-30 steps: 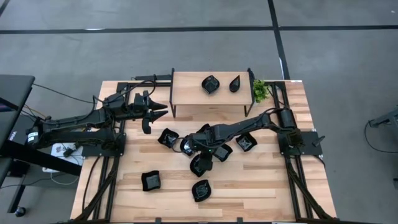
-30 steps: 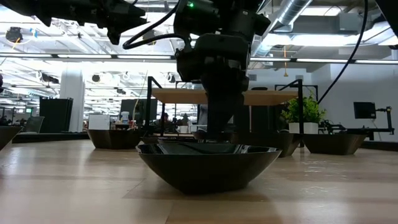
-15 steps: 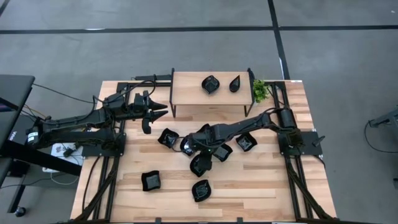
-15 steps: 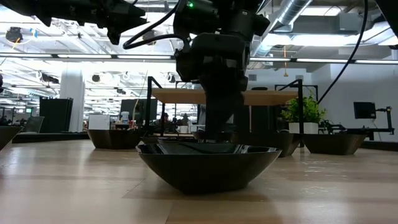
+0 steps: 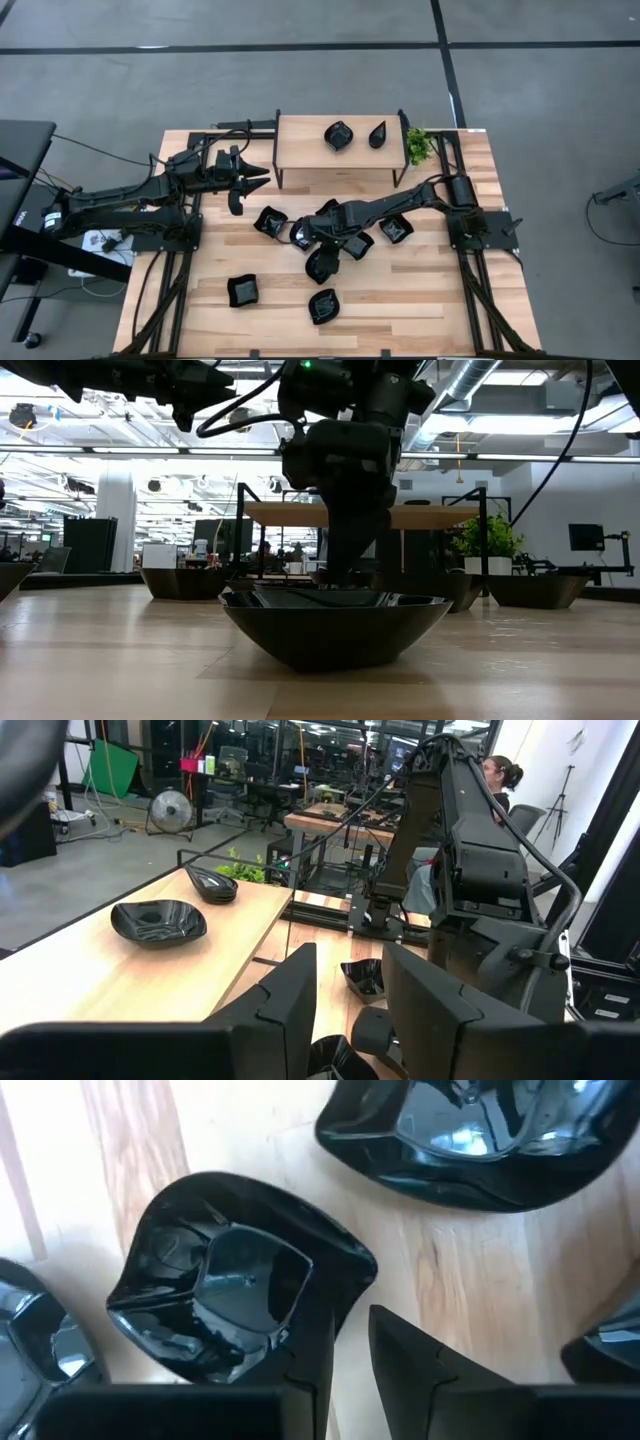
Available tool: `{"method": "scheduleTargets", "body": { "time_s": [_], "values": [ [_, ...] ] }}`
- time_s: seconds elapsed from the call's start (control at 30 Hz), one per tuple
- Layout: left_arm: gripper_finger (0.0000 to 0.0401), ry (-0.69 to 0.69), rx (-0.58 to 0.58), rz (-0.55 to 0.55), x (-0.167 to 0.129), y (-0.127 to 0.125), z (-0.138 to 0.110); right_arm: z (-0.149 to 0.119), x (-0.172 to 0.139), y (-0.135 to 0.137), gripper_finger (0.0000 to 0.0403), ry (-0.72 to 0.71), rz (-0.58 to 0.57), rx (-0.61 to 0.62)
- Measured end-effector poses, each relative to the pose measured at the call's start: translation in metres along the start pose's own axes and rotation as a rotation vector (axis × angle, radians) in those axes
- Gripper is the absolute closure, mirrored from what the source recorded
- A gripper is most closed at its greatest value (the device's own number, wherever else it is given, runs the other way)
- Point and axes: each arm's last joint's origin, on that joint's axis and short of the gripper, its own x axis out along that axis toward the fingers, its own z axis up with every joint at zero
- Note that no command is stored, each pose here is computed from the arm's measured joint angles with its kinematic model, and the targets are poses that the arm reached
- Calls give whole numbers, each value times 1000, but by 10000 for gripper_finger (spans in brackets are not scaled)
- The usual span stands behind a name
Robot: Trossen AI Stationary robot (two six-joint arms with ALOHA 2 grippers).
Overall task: Pick & Place Mini shaped plates
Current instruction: Stack the middle black leaf shaped plate on top of the other black leaf shaped plates on the shelf
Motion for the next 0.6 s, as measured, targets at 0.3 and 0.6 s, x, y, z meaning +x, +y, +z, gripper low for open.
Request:
{"method": "scheduleTargets", "body": {
  "time_s": [0.3, 0.6],
  "values": [
    [284, 0, 3, 0, 0, 0, 0, 1, 1, -3, 339, -1, 17, 0],
    [284, -4, 3, 0, 0, 0, 0, -9, 10, -3, 339, 17, 38, 94]
  ]
}}
